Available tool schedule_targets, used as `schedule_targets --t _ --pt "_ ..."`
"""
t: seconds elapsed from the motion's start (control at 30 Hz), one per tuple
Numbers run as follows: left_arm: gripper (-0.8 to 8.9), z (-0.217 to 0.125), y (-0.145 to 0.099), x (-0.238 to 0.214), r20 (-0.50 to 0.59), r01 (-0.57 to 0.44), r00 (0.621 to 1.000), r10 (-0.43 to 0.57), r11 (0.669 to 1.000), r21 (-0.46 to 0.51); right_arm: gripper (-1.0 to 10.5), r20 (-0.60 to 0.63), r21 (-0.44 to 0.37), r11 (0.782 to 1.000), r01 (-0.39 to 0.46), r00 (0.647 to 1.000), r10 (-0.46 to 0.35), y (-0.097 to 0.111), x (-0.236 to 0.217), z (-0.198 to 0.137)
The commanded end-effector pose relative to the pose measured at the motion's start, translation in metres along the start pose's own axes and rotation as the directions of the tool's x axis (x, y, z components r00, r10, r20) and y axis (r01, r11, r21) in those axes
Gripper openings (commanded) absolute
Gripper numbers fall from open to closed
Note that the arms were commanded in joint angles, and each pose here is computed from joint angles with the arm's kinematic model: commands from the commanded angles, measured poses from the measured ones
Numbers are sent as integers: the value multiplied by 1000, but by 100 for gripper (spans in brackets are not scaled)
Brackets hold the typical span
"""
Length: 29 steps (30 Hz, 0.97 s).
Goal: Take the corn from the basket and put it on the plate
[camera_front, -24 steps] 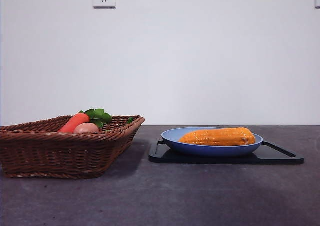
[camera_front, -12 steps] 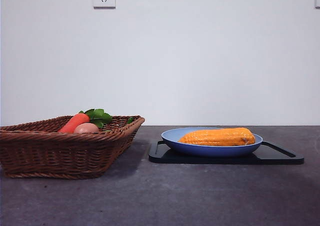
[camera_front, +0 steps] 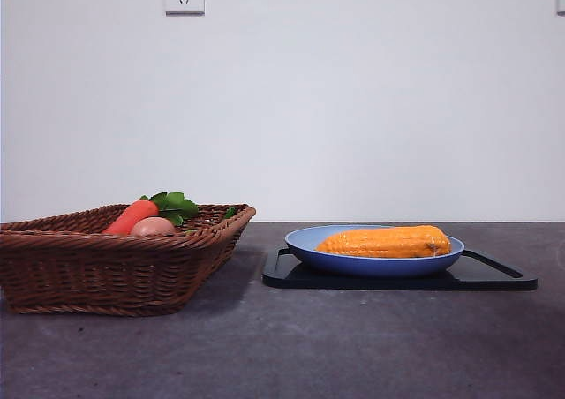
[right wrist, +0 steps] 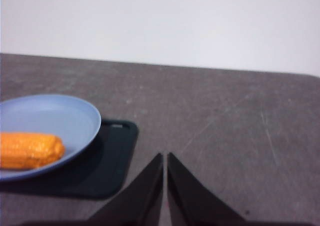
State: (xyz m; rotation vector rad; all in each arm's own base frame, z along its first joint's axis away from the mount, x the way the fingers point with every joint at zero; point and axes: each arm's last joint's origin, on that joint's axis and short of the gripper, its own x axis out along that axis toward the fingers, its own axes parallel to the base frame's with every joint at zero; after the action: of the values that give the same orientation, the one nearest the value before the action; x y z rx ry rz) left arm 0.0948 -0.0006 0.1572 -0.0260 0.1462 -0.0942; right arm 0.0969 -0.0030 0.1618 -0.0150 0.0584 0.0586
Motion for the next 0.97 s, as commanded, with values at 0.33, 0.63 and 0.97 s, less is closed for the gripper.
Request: schedule_targets --t 0.33,0.63,0.97 --pt "8 -10 1 3 -31 -3 1000 3 1000 -6 1 -105 46 999 10 994 -5 0 -1 -11" --pt "7 -10 1 3 -31 -3 1000 3 1000 -6 1 -89 44 999 8 996 -4 0 0 -10" --pt "8 -10 1 3 -31 -3 1000 3 1000 -6 1 -89 44 999 8 996 -4 0 0 -9"
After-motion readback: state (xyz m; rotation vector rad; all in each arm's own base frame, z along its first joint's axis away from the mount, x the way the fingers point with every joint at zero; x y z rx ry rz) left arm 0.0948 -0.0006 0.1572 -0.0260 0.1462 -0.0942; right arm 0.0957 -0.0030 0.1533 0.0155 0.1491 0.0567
